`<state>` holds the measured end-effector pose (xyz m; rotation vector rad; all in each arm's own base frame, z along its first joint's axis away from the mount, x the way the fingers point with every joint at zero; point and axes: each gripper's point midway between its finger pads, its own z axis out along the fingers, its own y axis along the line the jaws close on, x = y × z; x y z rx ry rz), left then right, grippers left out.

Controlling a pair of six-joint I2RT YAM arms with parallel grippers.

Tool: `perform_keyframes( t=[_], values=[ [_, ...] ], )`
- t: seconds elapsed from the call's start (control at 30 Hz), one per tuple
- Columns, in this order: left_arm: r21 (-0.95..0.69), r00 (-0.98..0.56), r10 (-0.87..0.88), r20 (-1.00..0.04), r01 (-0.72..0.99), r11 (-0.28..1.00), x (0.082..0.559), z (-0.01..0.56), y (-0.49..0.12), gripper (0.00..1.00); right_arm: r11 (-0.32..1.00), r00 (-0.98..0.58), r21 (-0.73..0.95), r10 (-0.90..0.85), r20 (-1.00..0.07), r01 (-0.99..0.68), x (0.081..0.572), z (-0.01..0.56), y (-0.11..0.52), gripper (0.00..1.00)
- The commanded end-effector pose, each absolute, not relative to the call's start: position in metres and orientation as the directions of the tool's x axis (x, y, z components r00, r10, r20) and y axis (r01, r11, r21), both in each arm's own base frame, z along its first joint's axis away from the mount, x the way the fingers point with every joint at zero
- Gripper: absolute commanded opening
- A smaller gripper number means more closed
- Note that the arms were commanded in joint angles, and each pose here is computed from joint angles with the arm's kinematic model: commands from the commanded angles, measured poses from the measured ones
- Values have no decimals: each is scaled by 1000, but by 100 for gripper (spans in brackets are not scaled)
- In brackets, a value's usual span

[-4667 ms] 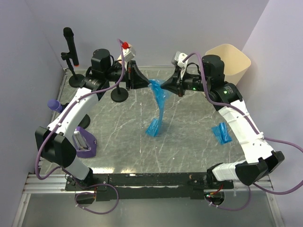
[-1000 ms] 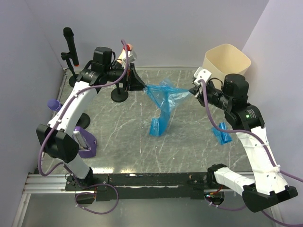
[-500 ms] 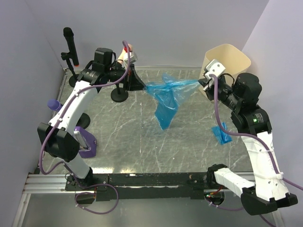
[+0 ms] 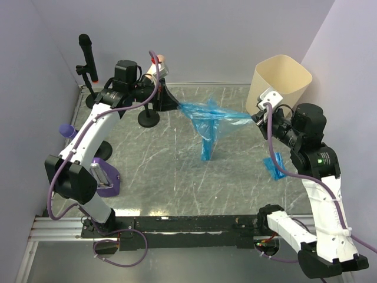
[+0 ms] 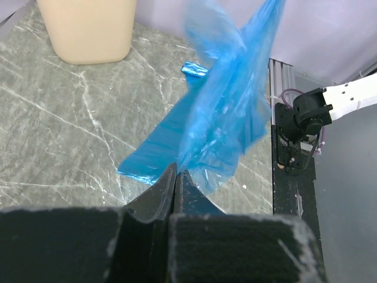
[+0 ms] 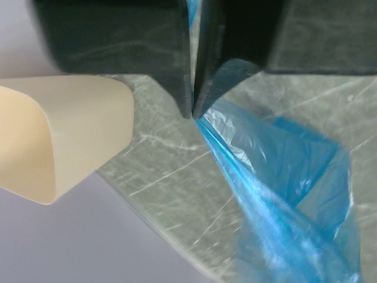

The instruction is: Put the trash bags into the trash bin

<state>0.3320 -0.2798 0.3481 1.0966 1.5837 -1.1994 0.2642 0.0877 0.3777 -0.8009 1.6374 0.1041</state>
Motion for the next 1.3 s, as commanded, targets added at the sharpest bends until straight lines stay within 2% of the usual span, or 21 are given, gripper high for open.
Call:
perform_keyframes(
  t=[0.0,0.07,0.13,0.3,0.6,0.9,1.27],
  values=[
    [-158,-173,138,-975,981,111,320,371,-282,1,662,16,-310,-410,-912,-682,248,385,112,28],
    [-149,-161,152,-975,985,83,313,370,-286,1,610,61,-266,-336,-940,-746,243,404,132,48],
    [-137,-146,165,-975,989,64,308,368,-290,1,585,68,-219,-268,-961,-781,247,419,147,62],
    [-122,-128,165,-978,991,50,301,370,-295,1,547,6,-139,-238,-971,-825,280,416,179,72],
    [-27,-28,185,-982,1000,9,289,377,-290,1,602,-99,-43,-201,-975,-797,331,397,198,73],
    [79,86,213,-973,996,-44,287,380,-289,1,517,-137,36,-159,-978,-855,356,393,227,74],
    [134,142,222,-965,990,-54,287,381,-293,1,410,-181,100,-164,-970,-907,362,374,262,75]
  ],
)
